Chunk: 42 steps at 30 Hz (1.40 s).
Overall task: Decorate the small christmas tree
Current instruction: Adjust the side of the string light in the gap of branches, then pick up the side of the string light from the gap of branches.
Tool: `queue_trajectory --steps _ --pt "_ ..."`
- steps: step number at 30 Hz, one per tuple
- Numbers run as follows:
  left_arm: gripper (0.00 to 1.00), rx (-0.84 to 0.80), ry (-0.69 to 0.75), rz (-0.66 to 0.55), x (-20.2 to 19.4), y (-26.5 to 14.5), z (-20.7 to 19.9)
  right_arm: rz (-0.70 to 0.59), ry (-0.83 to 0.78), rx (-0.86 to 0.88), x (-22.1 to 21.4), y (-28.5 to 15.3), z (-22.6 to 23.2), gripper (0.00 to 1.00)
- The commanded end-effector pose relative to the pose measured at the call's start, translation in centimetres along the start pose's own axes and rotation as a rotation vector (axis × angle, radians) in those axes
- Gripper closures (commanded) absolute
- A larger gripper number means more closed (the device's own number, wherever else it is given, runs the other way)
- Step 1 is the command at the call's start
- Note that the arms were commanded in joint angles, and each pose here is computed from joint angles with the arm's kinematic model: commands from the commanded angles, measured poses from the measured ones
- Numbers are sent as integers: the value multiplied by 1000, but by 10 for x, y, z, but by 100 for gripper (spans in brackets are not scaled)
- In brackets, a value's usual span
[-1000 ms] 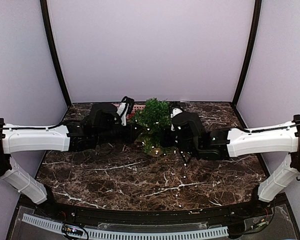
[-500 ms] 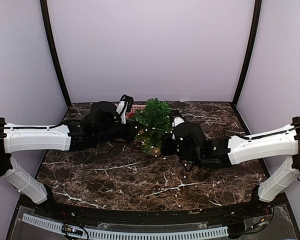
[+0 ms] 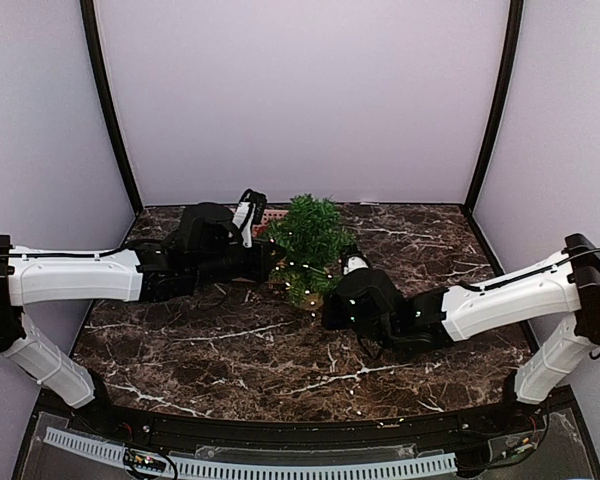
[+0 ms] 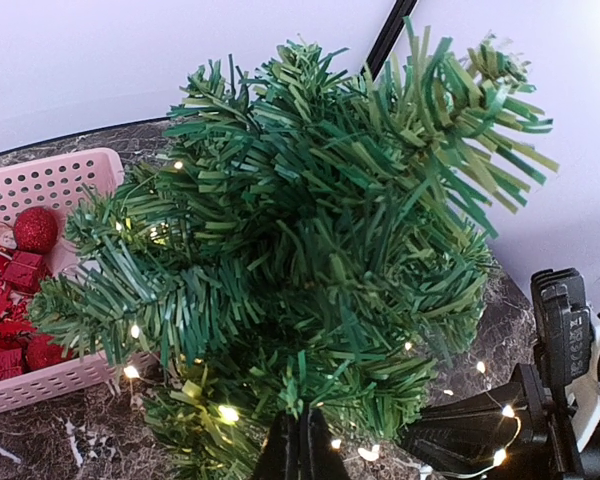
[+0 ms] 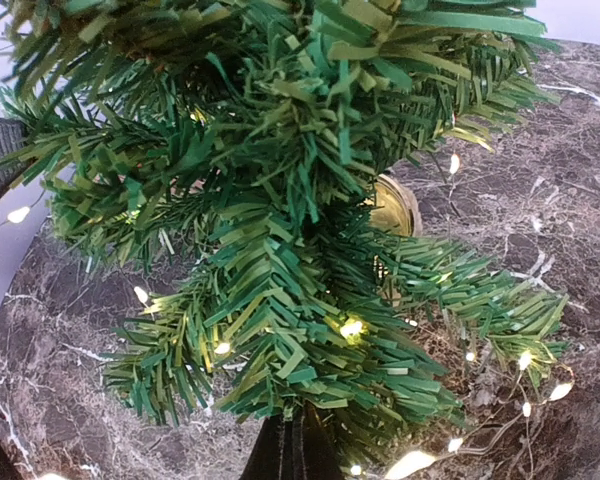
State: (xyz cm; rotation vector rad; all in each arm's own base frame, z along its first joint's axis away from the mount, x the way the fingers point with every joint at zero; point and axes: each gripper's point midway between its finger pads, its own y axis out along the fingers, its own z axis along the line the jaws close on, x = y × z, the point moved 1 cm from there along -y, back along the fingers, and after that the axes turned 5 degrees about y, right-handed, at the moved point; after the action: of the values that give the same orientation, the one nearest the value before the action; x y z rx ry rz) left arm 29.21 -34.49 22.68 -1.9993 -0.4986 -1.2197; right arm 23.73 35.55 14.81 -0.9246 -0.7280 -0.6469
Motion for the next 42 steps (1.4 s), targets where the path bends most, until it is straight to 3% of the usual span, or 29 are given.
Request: queue_trajectory --steps 1,4,9,13,19,22,28,36,42 --pt "100 -11 -9 -46 12 -3 -1 7 3 -3 -6 -2 -2 100" --pt "100 -10 -8 -47 13 -4 1 -7 -21 41 4 -17 4 84" --pt "100 -11 -4 -52 15 -7 3 20 -93 218 14 -55 18 45" --pt "100 -12 -4 -51 15 -8 5 65 -156 310 11 -80 17 32" --pt "100 -10 1 -40 15 -8 9 7 -158 342 42 -101 0 28" --pt "100 -4 2 -37 15 -9 11 -1 -92 289 54 -91 -28 27" --pt "100 -9 2 -32 14 -8 11 38 -29 250 34 -65 -78 25" --pt "100 -14 7 -32 17 -9 12 -7 -167 335 43 -52 -58 38" --pt "100 -14 6 -29 17 -9 13 17 -332 372 53 -39 -34 40"
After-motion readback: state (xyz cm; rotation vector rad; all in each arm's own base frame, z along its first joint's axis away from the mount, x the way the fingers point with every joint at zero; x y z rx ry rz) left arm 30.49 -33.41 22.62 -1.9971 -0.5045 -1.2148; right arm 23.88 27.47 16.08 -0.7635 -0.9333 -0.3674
